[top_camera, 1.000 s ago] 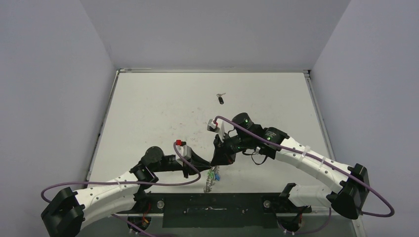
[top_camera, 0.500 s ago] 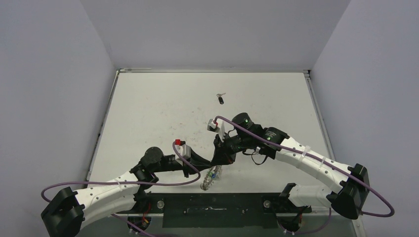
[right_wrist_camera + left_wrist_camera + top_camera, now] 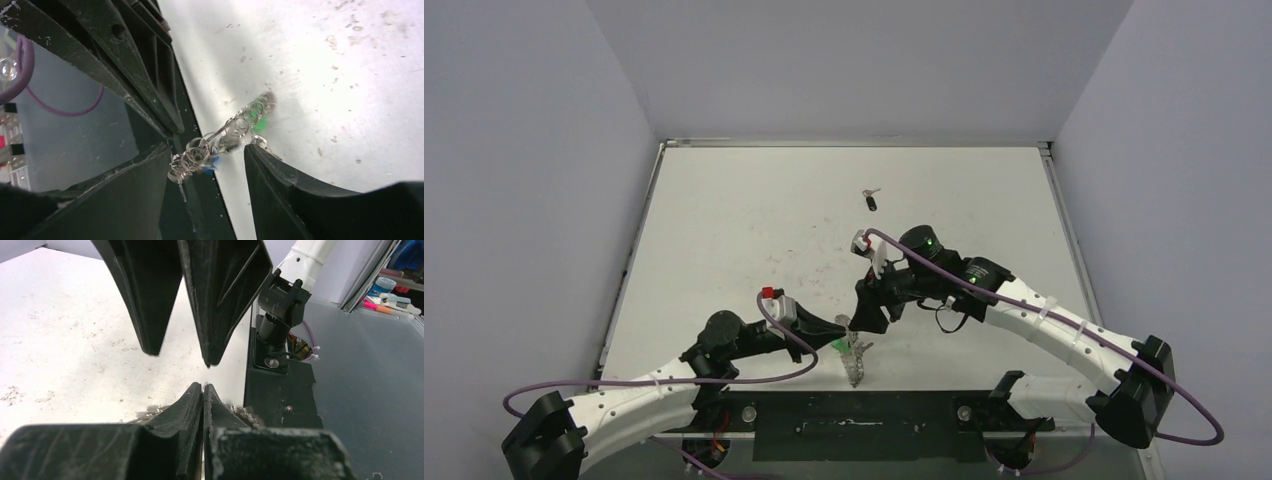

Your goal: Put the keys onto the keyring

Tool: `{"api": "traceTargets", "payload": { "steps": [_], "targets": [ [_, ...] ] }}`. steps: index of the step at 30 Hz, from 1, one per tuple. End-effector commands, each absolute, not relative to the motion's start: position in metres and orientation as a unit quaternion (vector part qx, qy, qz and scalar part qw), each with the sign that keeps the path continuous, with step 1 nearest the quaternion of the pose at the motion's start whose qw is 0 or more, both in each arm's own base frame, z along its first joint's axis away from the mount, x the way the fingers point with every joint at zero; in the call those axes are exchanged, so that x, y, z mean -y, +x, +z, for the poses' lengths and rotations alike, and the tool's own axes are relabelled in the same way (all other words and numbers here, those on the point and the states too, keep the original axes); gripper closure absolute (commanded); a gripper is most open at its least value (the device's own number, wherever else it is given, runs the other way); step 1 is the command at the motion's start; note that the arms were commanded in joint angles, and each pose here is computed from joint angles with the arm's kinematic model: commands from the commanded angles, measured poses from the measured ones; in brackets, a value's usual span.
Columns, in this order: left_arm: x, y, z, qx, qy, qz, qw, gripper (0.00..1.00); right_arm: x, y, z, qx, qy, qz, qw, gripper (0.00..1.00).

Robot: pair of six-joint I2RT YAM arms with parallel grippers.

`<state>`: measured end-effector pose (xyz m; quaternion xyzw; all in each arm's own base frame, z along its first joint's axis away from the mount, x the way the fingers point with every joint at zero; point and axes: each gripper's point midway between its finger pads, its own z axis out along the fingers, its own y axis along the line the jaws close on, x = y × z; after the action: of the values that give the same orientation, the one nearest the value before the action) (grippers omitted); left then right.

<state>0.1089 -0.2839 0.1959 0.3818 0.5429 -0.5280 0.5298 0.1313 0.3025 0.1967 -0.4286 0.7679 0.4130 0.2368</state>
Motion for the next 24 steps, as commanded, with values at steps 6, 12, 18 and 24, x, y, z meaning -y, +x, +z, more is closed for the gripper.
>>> {"api": "traceTargets", "payload": {
  "steps": [6,12,18,24],
  "targets": [
    [0.276,0.114,0.192,-0.55,0.347,-0.525,0.549,1.0,-0.284,0.16,0.209,-0.767,-0.394,0.378,0.337,0.39],
    [0.273,0.123,0.177,-0.589,0.326,-0.507,0.538,0.92,-0.265,0.178,0.178,-0.809,-0.341,0.345,0.333,0.35],
    [0.267,0.132,0.137,-0.699,0.265,-0.478,0.461,0.5,-0.231,0.19,0.127,-0.876,-0.227,0.298,0.303,0.27],
    [0.245,0.147,0.089,-0.82,0.135,-0.405,0.382,0.44,-0.217,0.175,0.079,-0.908,-0.163,0.284,0.26,0.33]
  ]
}}
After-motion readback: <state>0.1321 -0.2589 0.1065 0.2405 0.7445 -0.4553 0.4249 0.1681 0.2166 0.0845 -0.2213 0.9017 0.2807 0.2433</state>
